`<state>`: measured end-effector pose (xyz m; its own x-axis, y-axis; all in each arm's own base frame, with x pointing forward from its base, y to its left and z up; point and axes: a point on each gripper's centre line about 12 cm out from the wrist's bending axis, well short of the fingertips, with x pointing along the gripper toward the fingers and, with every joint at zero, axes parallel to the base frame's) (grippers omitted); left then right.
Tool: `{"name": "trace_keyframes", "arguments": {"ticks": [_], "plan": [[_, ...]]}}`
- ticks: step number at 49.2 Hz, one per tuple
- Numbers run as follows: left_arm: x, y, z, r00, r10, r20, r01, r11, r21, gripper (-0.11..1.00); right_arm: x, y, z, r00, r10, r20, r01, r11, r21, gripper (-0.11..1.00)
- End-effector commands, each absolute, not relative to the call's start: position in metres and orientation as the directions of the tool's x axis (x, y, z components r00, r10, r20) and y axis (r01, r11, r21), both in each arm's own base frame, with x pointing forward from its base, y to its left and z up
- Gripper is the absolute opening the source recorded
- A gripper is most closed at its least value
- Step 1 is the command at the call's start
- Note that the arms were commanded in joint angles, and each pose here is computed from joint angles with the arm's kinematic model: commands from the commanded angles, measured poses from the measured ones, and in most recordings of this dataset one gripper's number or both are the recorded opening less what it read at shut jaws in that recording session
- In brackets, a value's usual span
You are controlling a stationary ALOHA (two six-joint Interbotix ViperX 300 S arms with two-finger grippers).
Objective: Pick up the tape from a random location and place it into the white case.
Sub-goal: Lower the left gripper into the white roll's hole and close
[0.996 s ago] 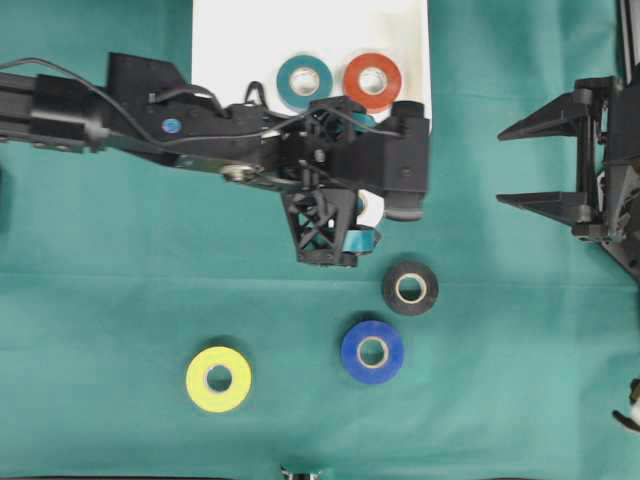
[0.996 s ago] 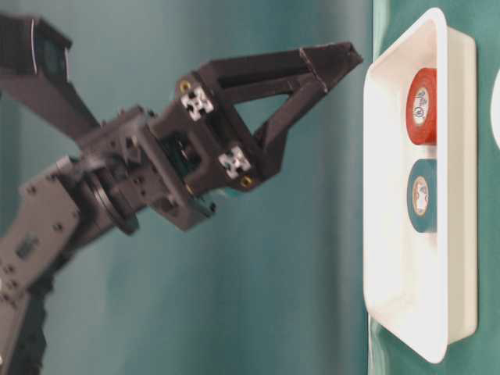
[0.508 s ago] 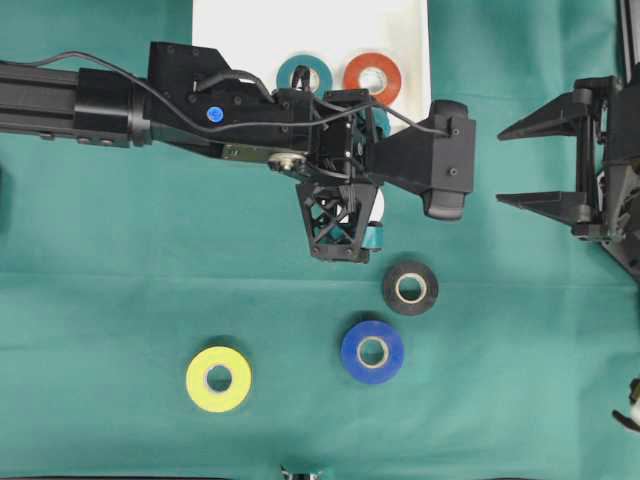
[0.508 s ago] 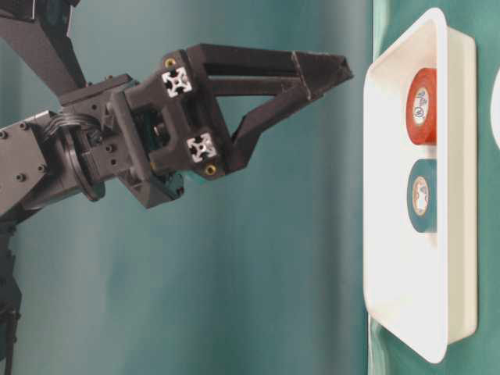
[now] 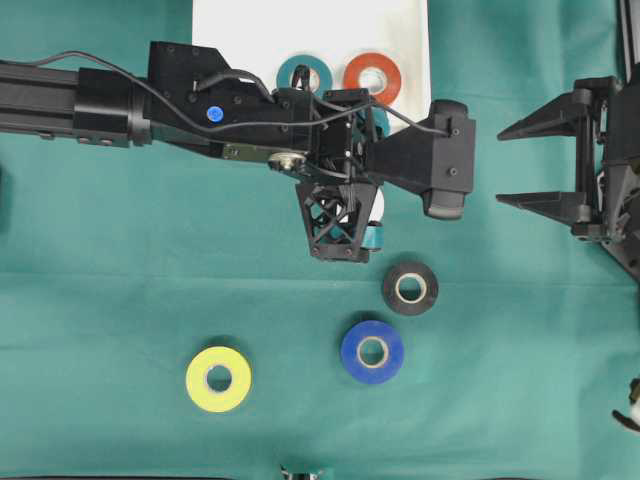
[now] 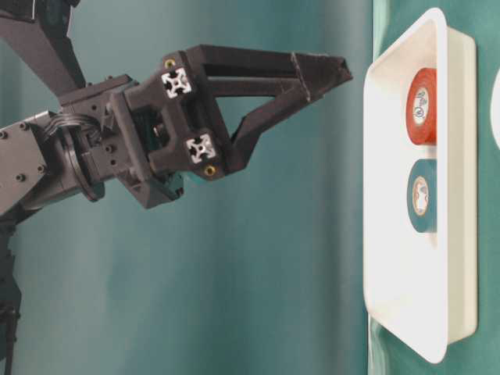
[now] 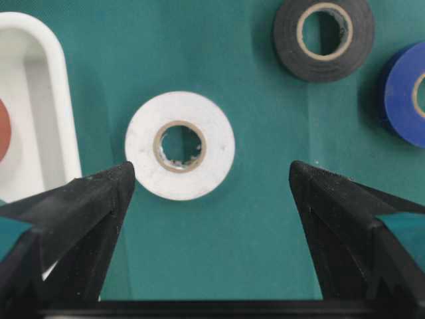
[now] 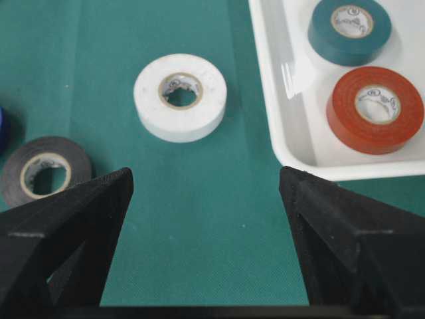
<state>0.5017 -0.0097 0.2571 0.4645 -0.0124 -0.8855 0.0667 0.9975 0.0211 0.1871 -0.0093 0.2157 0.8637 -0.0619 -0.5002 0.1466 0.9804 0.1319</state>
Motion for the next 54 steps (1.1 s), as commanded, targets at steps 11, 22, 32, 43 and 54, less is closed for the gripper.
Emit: {"name": "trace_keyframes", "arguments": {"ticks": [11, 22, 32, 43, 54], "plan": [[0.502, -0.009, 0.269, 0.517, -0.011, -0.856, 0.063, 0.998, 0.025, 0.97, 0.19, -0.01, 0.222, 0.871, -0.063, -0.487, 0.144, 0.981, 0.131, 0.84], [0.5, -0.009, 0.252, 0.528, -0.011, -0.849, 0.064, 0.998, 0.027, 0.97, 0.19, -0.01, 0.222, 0.871, -0.063, -0.487, 0.144, 0.981, 0.13, 0.84], [0.498, -0.011, 0.228, 0.507, -0.012, -0.862, 0.067, 0.997, 0.026, 0.97, 0.19, -0.01, 0.222, 0.871, -0.063, -0.487, 0.144, 0.981, 0.131, 0.84], [0.499, -0.012, 0.202, 0.503, -0.013, -0.864, 0.069, 0.997, 0.026, 0.97, 0.19, -0.01, 0.221, 0.87, -0.063, -0.49, 0.145, 0.981, 0.131, 0.84], [0.502, -0.012, 0.172, 0.483, -0.013, -0.875, 0.071, 0.997, 0.025, 0.97, 0.19, -0.01, 0.22, 0.867, -0.063, -0.494, 0.146, 0.981, 0.13, 0.84]]}}
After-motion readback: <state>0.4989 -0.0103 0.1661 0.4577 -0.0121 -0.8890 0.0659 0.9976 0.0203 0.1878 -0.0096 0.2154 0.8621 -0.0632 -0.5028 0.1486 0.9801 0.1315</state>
